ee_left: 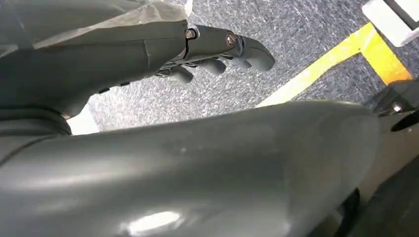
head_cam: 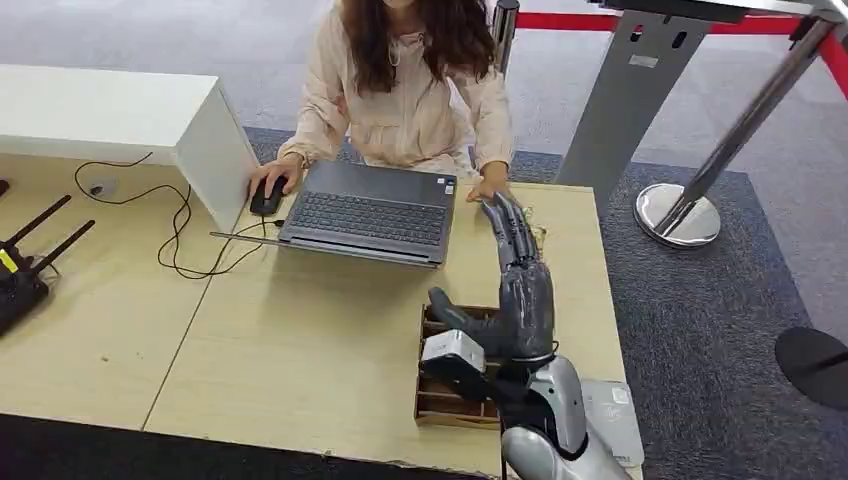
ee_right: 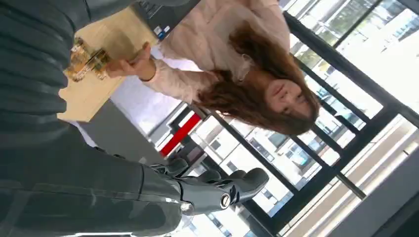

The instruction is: Pass the card to the sensor for recognition and then transmit it.

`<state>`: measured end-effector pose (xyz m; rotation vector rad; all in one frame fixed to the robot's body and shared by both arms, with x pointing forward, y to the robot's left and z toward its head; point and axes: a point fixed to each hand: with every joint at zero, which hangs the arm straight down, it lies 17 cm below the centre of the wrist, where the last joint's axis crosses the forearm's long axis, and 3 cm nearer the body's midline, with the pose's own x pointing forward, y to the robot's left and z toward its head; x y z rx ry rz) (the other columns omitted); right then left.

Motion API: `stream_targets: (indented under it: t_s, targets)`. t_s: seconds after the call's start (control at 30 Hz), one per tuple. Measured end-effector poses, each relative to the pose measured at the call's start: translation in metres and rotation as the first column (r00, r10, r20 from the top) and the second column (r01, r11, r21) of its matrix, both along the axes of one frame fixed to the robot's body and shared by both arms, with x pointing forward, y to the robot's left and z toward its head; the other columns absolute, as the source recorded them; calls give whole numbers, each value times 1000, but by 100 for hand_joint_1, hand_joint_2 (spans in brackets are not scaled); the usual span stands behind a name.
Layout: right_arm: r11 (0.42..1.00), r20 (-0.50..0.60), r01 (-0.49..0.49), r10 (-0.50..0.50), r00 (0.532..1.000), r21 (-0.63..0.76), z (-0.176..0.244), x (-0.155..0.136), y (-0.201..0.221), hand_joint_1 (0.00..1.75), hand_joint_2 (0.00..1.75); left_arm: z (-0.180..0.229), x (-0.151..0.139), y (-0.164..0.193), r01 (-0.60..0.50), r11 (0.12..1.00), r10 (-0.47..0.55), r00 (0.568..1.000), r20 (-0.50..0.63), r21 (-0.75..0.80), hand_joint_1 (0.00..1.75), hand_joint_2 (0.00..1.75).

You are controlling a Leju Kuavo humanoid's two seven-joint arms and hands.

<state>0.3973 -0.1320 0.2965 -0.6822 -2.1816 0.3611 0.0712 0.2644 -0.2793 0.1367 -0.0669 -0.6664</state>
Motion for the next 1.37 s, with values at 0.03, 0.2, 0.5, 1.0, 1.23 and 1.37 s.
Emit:
stream_targets:
  t_s: [0.03,0.2,0.5,1.0,1.23,1.37]
  targets:
    - [1000,-3,-9,9,1000,26,-1,-6,-3,0,175,0,0,0,-7,1000,7,1000,0,0,0,0]
    - [994,-13,-21,22,1000,111,-5,-24,-17,0,175,0,0,2,-23,1000,23,1000,-2,10,0,0]
    - [967,-33,-45,55,998,252,-7,-49,-37,0,175,0,-1,3,-59,998,59,998,-5,24,0,0]
    - [920,-21,-98,114,993,379,2,-68,-44,0,175,0,-1,2,-86,996,86,996,-10,28,0,0]
    - [917,-21,-115,133,991,382,0,-72,-39,0,175,0,-2,2,-104,994,105,994,-15,28,0,0]
    - [917,-26,-120,140,990,380,-2,-74,-36,0,175,0,-2,1,-112,993,113,994,-17,26,0,0]
